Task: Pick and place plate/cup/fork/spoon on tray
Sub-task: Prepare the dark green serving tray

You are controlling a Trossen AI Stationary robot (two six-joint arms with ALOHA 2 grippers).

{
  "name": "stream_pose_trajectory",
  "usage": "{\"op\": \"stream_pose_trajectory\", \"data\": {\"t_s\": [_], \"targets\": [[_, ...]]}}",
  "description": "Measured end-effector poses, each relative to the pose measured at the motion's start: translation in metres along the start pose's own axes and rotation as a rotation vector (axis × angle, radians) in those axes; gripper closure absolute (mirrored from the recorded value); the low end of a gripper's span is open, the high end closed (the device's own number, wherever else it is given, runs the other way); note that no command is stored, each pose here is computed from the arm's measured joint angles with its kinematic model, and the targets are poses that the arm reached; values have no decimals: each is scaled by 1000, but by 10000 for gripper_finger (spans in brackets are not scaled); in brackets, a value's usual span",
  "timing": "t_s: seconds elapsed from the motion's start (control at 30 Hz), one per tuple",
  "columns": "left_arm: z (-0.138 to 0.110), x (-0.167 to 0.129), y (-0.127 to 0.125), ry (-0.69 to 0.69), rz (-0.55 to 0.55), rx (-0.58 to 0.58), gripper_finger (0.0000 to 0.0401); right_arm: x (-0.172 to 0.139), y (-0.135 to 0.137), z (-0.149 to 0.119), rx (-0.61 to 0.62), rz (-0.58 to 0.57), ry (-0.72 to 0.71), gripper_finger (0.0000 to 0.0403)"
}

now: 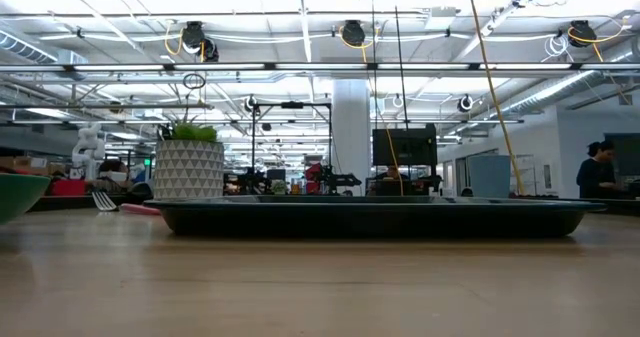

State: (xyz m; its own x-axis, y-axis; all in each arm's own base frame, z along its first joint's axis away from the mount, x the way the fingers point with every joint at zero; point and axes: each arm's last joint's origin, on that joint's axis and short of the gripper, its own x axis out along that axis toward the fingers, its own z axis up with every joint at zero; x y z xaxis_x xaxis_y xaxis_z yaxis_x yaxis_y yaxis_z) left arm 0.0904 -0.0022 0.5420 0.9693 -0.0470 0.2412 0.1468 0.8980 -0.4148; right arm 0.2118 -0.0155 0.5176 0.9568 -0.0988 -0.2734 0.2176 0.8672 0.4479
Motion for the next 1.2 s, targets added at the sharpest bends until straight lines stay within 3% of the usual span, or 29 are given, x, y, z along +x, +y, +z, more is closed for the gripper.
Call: {"op": "stream_pose_trajectory", "data": {"t_s": [0.1,0.2,0.3,0.37,0.43,0.6,0.8,0.93,1.2], "targets": [[12,27,-5,79,36,37,380,2,7,44,79,255,6,403],[18,51,-7,122,46,114,380,9,14,80,3,535,-133,403],[18,67,-6,148,45,199,380,13,20,96,-106,813,-326,403],[13,75,-4,171,47,249,380,13,24,97,-111,976,-336,403],[11,80,-3,172,47,243,380,10,25,95,-164,1066,-390,403],[7,89,1,186,69,175,380,16,17,91,-181,1101,-497,403],[8,87,1,177,71,115,380,30,8,80,-9,1104,-420,403],[8,87,1,175,75,74,380,34,5,72,-24,1097,-408,403],[8,87,1,174,75,72,380,81,-20,38,156,997,-251,403]]}}
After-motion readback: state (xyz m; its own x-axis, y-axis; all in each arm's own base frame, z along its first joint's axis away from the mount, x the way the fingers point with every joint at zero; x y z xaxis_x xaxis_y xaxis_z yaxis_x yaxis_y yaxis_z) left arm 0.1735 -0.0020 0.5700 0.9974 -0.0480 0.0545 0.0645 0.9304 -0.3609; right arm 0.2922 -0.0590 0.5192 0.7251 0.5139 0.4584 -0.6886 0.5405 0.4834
